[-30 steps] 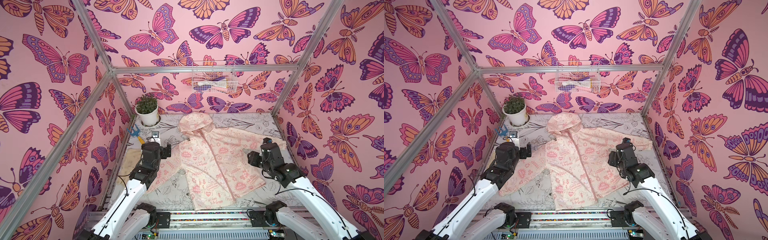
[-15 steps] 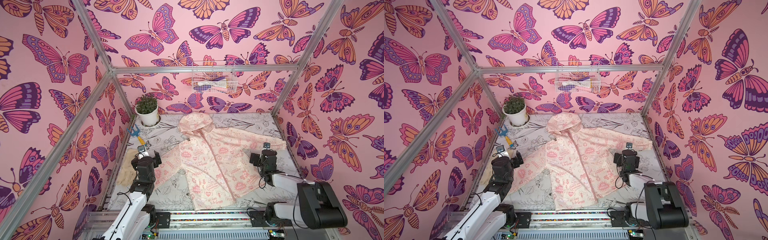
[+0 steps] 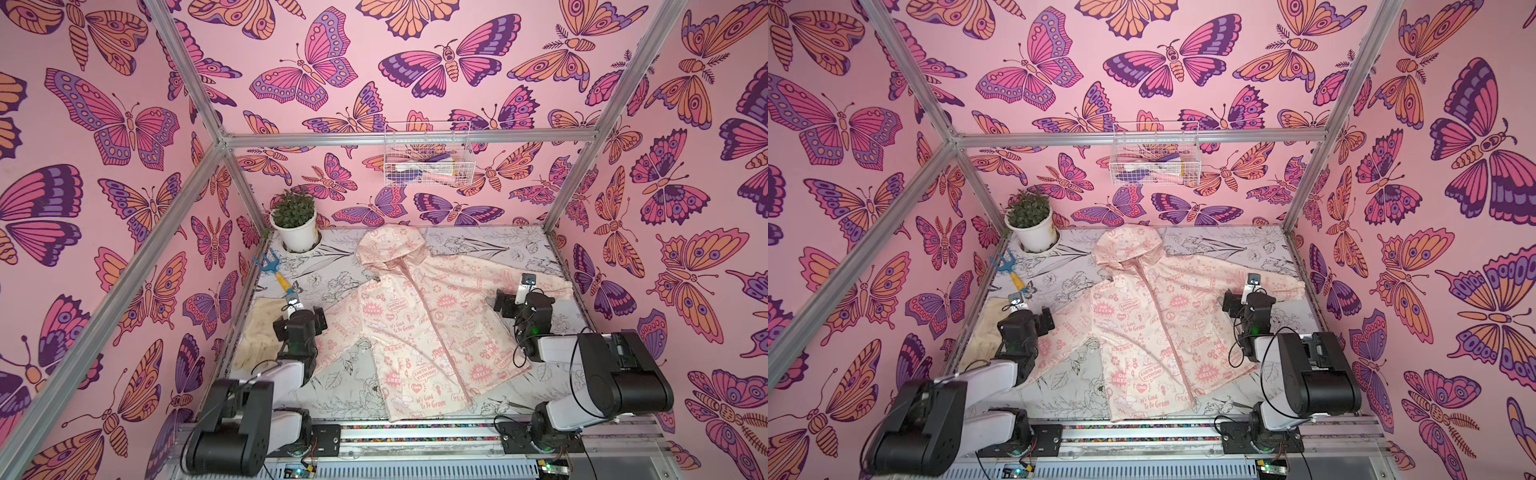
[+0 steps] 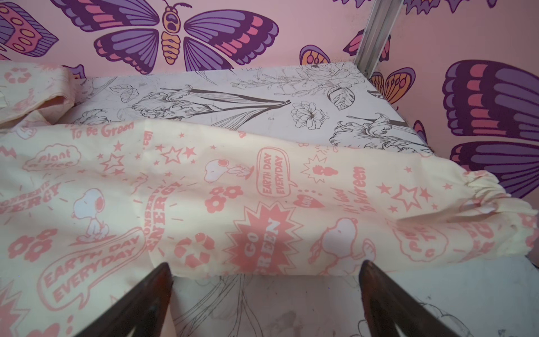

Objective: Unzip the jacket
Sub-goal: Reset both arms

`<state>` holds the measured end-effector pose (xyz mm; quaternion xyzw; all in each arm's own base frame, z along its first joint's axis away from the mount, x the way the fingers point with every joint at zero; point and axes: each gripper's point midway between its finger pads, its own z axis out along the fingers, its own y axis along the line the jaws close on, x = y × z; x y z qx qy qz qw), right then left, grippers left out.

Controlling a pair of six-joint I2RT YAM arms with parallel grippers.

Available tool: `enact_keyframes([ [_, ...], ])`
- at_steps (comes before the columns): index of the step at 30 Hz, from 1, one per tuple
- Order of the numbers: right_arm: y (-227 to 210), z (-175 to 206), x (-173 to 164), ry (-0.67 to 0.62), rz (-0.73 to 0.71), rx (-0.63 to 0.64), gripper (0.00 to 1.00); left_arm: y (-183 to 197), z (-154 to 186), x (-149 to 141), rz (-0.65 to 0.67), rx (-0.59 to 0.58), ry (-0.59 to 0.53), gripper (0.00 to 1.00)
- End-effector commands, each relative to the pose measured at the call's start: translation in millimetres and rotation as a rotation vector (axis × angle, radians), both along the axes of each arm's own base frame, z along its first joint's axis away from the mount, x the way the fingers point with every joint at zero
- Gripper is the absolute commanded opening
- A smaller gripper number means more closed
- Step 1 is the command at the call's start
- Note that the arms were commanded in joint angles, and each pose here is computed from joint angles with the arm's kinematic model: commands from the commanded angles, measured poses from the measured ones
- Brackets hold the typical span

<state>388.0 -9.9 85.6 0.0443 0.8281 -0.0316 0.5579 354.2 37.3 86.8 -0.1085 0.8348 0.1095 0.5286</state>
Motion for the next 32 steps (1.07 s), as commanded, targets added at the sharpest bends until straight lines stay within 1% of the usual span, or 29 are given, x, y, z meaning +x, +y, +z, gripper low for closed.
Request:
enact_keyframes([
  [1, 0.8, 9.3, 4.6, -0.021, 0.012, -0.006, 0.99, -23.6, 7.2, 37.0, -0.200, 0.031, -0.121, 0.97],
  [2, 1.0, 9.6, 4.9, -0.017, 0.012, -0.005, 0.99, -13.0, 3.5, 30.3, -0.145, 0.034, -0.143, 1.00],
  [3, 1.0, 9.2, 4.8, -0.016, 0.012, -0.004, 0.99, -10.2, -2.3, 22.7, -0.123, -0.015, -0.078, 0.98],
  [4, 0.7, 9.3, 5.0, -0.017, 0.012, -0.005, 0.99, -8.3, -2.5, 19.9, -0.119, -0.019, -0.090, 0.95],
  [5, 0.9, 8.8, 4.6, -0.014, 0.013, -0.005, 0.99, -7.9, 5.6, 22.6, -0.130, 0.019, -0.178, 0.95],
  [6, 0.4, 8.8, 4.9, -0.015, 0.011, -0.005, 0.99, -10.8, 2.9, 20.2, -0.144, 0.014, -0.164, 0.93],
  [7, 1.1, 9.1, 4.8, -0.015, 0.013, -0.005, 0.99, -10.0, 0.7, 18.8, -0.133, -0.015, -0.114, 0.91],
  [8, 0.7, 9.2, 4.8, -0.015, 0.012, -0.005, 0.99, -6.9, -0.7, 21.2, -0.117, -0.022, -0.097, 1.00],
  [9, 0.6, 8.8, 4.6, -0.015, 0.011, -0.005, 0.99, -7.4, 1.3, 27.6, -0.128, -0.003, -0.124, 1.00],
  [10, 0.5, 8.7, 4.9, -0.013, 0.010, -0.004, 0.99, -9.0, -0.3, 29.3, -0.137, 0.005, -0.115, 1.00],
  [11, -0.3, 8.1, 6.5, -0.002, 0.005, 0.003, 0.99, -9.2, 0.2, 30.4, -0.135, -0.019, -0.079, 1.00],
  [12, -0.5, 8.4, 6.0, -0.004, 0.006, 0.004, 0.99, -6.8, 2.6, 33.4, -0.120, -0.024, -0.074, 1.00],
  [14, -0.7, 8.3, 6.3, -0.005, 0.004, 0.005, 0.99, -6.8, 9.0, 35.7, -0.126, 0.002, -0.141, 1.00],
  [16, -0.6, 8.0, 6.1, -0.003, 0.004, 0.005, 0.99, -7.8, 4.9, 32.1, -0.128, -0.011, -0.110, 1.00],
  [32, 0.3, 8.3, 6.2, -0.003, 0.013, 0.003, 0.99, -12.4, 4.9, 35.2, -0.144, 0.012, -0.109, 1.00],
])
